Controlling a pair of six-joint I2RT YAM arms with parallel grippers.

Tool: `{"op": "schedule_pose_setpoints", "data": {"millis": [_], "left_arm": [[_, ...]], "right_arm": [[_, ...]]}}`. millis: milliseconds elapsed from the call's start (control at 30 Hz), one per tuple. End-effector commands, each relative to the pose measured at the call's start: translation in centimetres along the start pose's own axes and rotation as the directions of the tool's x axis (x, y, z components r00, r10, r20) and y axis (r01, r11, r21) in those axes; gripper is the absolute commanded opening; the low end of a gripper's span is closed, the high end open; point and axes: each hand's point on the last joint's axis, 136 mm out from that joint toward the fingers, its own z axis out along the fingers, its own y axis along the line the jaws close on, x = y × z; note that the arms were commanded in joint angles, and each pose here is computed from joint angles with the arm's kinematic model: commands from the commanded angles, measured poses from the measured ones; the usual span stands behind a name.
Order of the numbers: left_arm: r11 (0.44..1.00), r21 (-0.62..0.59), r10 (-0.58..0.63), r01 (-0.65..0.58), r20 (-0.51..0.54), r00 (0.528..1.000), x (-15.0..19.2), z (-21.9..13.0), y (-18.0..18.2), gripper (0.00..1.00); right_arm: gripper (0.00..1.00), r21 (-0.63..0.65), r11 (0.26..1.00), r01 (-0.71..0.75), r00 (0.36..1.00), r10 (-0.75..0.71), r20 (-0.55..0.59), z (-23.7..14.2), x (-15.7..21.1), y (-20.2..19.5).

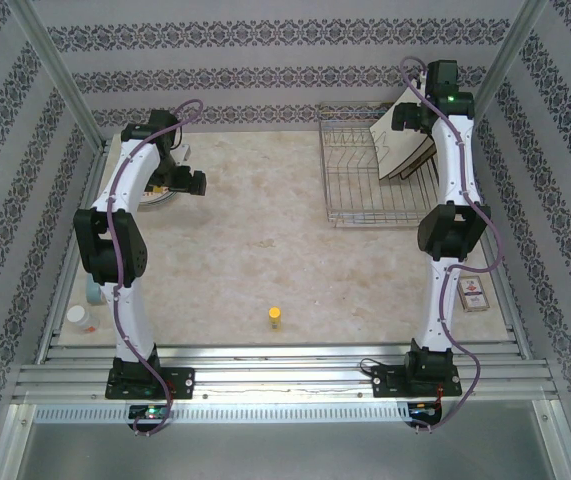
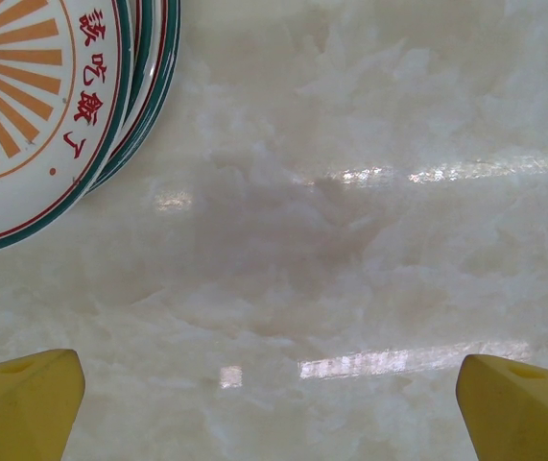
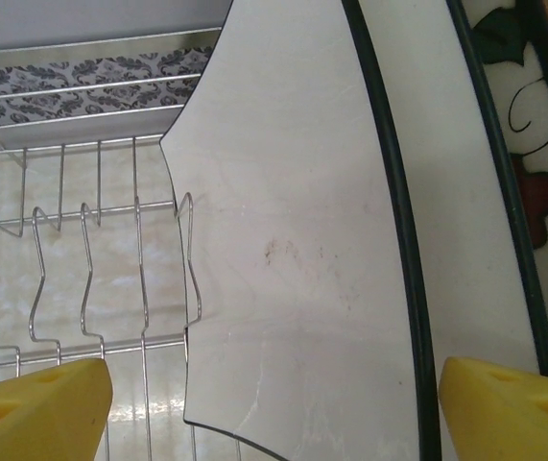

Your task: Unload the plates from the dish rack

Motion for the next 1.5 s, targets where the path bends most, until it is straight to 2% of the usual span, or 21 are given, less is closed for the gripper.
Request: {"op": "schedule_pose_setpoints", "data": {"millis": [0,100,267,367,533,1067,1233,1333,1467], "left_arm": [[1.000,0.003,0.025,-0.025,0.004,1.000,-0.5,0.4,-0.4,1.00],[1.000,0.001,0.026,-0.026,-0.002,1.000,-0.4,0.5,-0.4,1.00],[1.000,-0.001,0.026,-0.026,0.001,1.000,-0.4,0.5,-0.3,1.00],[1.000,-0.003,0.026,-0.026,0.001,1.000,-0.4,0.5,-0.3,1.00],[1.000,-0.004,0.024,-0.024,0.001,1.000,-0.4,0.4,-0.2,1.00],[0.999,-0.011,0.034,-0.034,-0.010,0.999,-0.2,0.4,-0.2,1.00],[0.999,-0.006,0.032,-0.032,-0.015,0.999,-0.2,0.3,-0.2,1.00],[1.000,-0.008,0.028,-0.029,-0.026,0.999,-0.1,0.5,-0.2,1.00],[1.000,-0.006,0.025,-0.025,-0.037,0.999,0.1,0.5,-0.2,1.00]], "right_arm": [[0.86,-0.034,0.999,-0.017,1.000,0.017,-0.001,0.9,0.0,0.9],[0.79,-0.039,0.999,-0.026,1.000,0.026,-0.002,1.4,0.1,1.0],[0.74,-0.045,0.998,-0.032,0.999,0.033,0.002,2.0,0.0,1.3],[0.66,-0.044,0.998,-0.037,0.999,0.038,0.015,2.1,-0.3,1.4],[0.62,-0.019,0.999,-0.049,0.998,0.049,0.032,2.4,-0.7,1.1],[0.31,-0.029,0.997,-0.073,0.996,0.074,0.055,2.2,-1.3,1.4],[0.25,-0.026,0.997,-0.070,0.996,0.071,0.053,2.1,-1.2,1.6],[0.17,-0.027,0.997,-0.068,0.996,0.069,0.053,1.9,-1.2,1.6],[0.12,-0.031,0.998,-0.064,0.996,0.065,0.054,1.7,-1.3,1.9]]}}
